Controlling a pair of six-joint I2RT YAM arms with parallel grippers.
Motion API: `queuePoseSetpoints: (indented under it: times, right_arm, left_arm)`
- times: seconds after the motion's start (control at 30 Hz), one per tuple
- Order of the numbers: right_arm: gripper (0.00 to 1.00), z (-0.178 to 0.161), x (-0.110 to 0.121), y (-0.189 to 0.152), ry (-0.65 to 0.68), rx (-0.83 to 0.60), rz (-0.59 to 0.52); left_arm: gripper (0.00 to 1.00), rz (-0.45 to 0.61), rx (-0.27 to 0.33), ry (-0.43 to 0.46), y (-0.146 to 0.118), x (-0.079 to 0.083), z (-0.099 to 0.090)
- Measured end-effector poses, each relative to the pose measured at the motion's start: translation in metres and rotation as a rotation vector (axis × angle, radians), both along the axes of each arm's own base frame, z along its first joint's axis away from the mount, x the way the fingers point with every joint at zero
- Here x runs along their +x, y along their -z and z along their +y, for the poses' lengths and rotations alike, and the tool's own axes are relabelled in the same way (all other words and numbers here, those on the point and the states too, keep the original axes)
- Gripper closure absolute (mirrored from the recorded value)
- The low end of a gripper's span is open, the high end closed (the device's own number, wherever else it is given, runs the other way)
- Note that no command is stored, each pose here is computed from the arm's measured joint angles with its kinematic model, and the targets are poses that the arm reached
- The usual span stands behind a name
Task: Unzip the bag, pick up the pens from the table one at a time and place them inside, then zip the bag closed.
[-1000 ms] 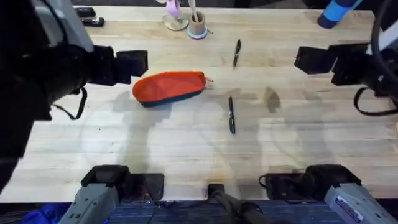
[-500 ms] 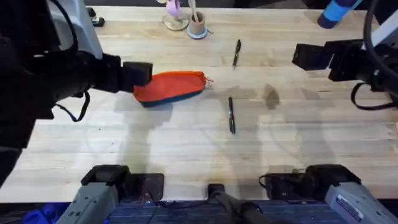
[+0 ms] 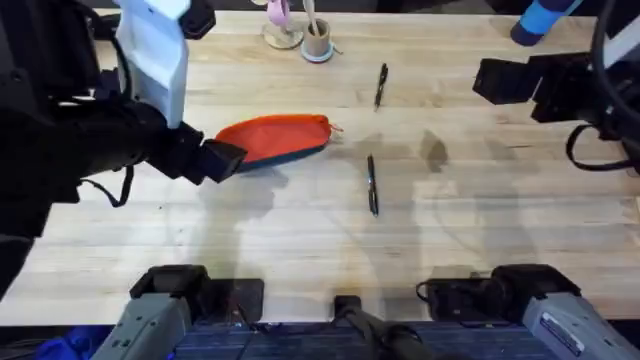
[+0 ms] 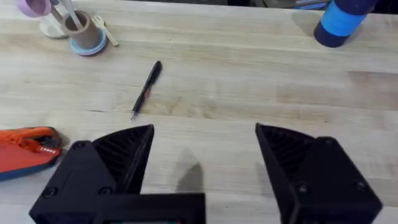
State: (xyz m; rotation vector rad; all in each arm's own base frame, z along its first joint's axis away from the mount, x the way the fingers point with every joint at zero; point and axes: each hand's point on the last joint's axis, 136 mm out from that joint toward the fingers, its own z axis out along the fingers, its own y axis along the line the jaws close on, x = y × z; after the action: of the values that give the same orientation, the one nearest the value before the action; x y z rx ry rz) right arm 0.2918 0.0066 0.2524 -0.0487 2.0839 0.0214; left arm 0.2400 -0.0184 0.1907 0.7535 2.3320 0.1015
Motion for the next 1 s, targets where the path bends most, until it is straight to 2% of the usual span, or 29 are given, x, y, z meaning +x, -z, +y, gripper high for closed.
queuePoseSetpoints:
  times: [0.1,0.23,0.47,0.67,0.77,1.0]
  right_arm:
    - [0.004,0.000,0.000,0.000,-0.005,-0.009,0.000]
    - [0.004,0.000,0.000,0.000,-0.014,-0.025,-0.001]
    - [0.005,0.000,0.000,0.000,-0.018,-0.031,-0.001]
    - [0.005,0.000,0.000,0.000,-0.018,-0.031,-0.001]
    - [0.005,0.000,0.000,0.000,-0.018,-0.031,-0.001]
    - [0.005,0.000,0.000,0.000,-0.018,-0.031,-0.001]
  left_arm:
    - [0.007,-0.012,-0.004,0.028,-0.001,0.001,0.004]
    - [0.008,-0.033,-0.047,0.052,-0.004,0.000,0.012]
    - [0.009,-0.072,-0.106,0.108,-0.008,-0.012,0.026]
    - [0.008,-0.161,-0.089,0.046,-0.018,-0.007,0.057]
    - [0.008,-0.159,-0.094,0.017,-0.016,-0.006,0.068]
    - [0.008,-0.151,-0.135,0.047,-0.014,-0.009,0.060]
